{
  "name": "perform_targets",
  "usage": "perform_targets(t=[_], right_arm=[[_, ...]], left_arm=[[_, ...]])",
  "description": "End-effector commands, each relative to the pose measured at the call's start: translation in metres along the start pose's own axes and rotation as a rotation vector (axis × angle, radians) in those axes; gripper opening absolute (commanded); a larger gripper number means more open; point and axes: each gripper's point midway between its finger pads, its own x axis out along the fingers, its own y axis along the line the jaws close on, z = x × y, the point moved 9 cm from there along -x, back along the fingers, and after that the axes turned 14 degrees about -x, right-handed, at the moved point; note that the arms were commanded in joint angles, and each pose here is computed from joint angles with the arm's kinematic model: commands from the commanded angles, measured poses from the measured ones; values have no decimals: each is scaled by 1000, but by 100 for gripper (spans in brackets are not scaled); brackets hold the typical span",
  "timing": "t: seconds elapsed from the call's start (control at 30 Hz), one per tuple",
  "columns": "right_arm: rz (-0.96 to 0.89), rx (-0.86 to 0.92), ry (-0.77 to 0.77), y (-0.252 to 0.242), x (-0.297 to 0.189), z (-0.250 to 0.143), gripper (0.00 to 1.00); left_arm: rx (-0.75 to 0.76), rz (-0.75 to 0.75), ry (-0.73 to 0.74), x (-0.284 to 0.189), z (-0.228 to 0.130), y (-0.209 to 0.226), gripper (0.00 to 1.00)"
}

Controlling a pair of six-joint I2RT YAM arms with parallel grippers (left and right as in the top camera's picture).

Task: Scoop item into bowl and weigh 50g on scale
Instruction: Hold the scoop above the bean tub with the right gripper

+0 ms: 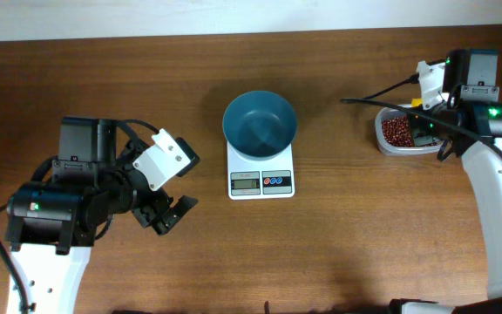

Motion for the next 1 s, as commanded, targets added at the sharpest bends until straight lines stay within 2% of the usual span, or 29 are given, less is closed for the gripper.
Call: perform_targets(t=[0.0, 0.27, 0.57, 0.97], right_arm=[[-43, -5, 12, -6, -5, 0, 4], [-103, -33, 52, -11, -1, -2, 4], [-122, -71, 190, -12, 45, -2, 4], [-130, -73, 240, -18, 84, -2, 4]], left_arm=[[-11, -7, -20, -4, 4, 0, 99], [-11, -7, -20, -4, 4, 0, 99], [-11, -7, -20, -4, 4, 0, 99], [-11, -7, -20, -4, 4, 0, 99]])
